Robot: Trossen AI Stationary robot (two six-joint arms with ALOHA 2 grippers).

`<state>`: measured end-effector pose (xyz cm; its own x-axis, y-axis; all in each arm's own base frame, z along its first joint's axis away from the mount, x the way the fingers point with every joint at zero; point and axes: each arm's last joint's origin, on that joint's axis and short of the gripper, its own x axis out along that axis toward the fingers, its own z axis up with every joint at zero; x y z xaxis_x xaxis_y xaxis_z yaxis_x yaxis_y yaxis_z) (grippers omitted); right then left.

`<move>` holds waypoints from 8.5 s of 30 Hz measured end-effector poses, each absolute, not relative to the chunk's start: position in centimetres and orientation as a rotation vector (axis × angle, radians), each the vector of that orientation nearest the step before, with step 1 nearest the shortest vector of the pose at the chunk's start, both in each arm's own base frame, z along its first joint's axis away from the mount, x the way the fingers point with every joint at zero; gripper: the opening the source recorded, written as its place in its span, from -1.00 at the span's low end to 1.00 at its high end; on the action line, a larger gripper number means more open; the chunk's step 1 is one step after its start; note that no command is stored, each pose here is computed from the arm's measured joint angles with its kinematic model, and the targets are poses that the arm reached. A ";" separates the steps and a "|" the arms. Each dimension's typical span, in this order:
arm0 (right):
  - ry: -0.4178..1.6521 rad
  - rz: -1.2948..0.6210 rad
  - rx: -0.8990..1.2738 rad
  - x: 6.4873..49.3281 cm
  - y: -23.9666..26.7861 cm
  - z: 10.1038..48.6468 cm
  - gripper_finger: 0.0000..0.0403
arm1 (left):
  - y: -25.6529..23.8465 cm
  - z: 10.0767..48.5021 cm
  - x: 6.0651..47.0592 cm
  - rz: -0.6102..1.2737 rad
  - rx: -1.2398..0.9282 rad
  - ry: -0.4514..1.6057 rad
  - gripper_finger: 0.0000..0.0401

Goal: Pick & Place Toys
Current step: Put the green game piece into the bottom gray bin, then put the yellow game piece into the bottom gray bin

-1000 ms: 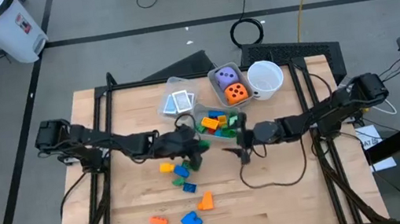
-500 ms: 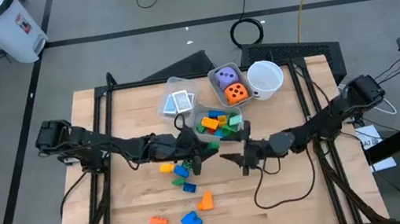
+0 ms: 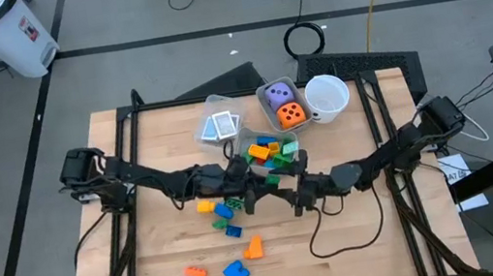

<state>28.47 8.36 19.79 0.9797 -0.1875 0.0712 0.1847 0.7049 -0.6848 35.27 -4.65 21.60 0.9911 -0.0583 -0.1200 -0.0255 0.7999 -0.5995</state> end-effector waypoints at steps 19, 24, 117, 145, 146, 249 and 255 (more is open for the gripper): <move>0.012 -0.202 -0.667 28.5 8.2 19.6 -0.49 | -4.5 21.6 35.3 -0.042 -0.599 0.140 -0.40; 0.027 -0.207 -0.615 28.6 7.9 19.7 -0.49 | -2.7 22.9 34.6 -0.063 -0.565 0.183 -0.40; 0.172 -0.233 -0.031 27.9 1.9 23.1 0.58 | -5.5 19.8 24.4 0.244 -0.345 0.877 0.67; 0.185 -0.217 -0.055 27.8 2.4 23.1 0.53 | -6.7 13.7 20.8 0.178 -0.053 1.138 0.67; 0.184 -0.218 -0.055 27.8 2.4 23.1 0.53 | -6.6 13.4 20.8 0.168 -0.050 1.124 0.67; -0.111 -0.364 -0.851 32.6 10.8 21.0 0.32 | -7.8 23.3 30.3 0.064 -0.218 0.056 0.17; -0.088 -0.401 -0.776 32.7 10.5 20.9 0.31 | -7.5 25.9 28.9 0.030 -0.156 -0.015 0.25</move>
